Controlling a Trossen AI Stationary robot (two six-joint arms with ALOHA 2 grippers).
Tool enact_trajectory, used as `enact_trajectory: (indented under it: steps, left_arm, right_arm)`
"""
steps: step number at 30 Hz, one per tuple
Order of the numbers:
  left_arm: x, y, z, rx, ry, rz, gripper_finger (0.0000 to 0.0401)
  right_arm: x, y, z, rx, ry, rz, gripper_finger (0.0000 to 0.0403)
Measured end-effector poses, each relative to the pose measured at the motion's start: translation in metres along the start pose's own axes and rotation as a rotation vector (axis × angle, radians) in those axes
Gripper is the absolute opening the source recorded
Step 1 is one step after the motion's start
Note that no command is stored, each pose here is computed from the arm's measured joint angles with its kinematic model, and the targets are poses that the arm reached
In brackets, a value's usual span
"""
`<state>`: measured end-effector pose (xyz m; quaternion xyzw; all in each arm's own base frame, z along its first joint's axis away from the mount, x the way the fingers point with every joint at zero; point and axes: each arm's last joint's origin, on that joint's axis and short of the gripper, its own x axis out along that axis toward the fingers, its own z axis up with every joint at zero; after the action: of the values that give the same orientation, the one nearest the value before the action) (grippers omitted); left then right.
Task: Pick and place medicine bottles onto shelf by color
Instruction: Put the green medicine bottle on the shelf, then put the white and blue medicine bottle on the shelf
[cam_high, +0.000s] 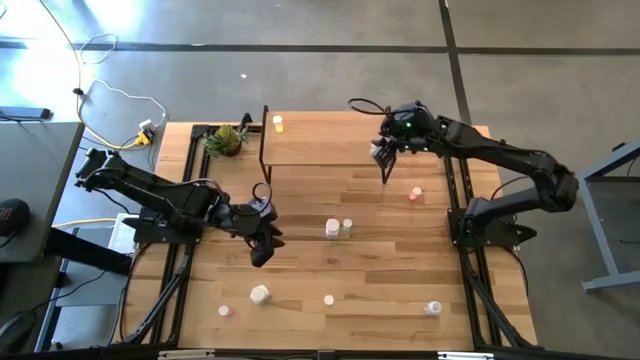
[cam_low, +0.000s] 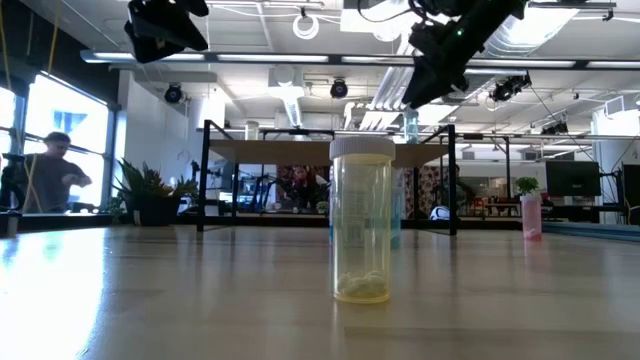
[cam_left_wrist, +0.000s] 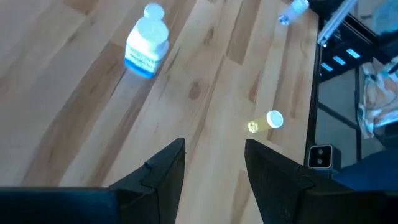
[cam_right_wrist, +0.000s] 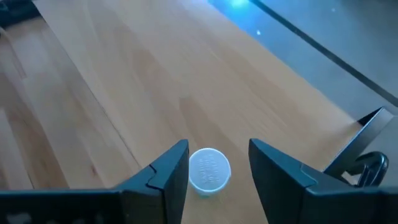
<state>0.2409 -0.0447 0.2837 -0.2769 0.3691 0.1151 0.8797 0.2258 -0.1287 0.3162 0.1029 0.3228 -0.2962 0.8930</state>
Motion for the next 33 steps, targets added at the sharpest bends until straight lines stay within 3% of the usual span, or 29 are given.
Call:
enact_trajectory:
  steps: [7, 18, 27, 33]
  left_arm:
    - [0.0, 0.0, -0.006, -0.136, 0.097, -0.032, 0.0161]
    - [-0.005, -0.016, -0.025, -0.298, 0.238, -0.1, 0.0226]
    - [-0.002, -0.039, -0.054, -0.378, 0.327, -0.088, 0.0208]
    - [-0.014, -0.054, -0.054, -0.423, 0.346, -0.137, 0.0198]
  right_arm:
    - [-0.023, -0.002, 0.002, 0.002, -0.067, 0.007, 0.0159]
    - [-0.044, -0.004, -0.001, -0.025, -0.088, 0.006, 0.0159]
    - [-0.043, -0.004, -0.004, -0.03, -0.053, 0.004, 0.0159]
    - [-0.043, -0.004, -0.006, -0.026, -0.038, 0.005, 0.0159]
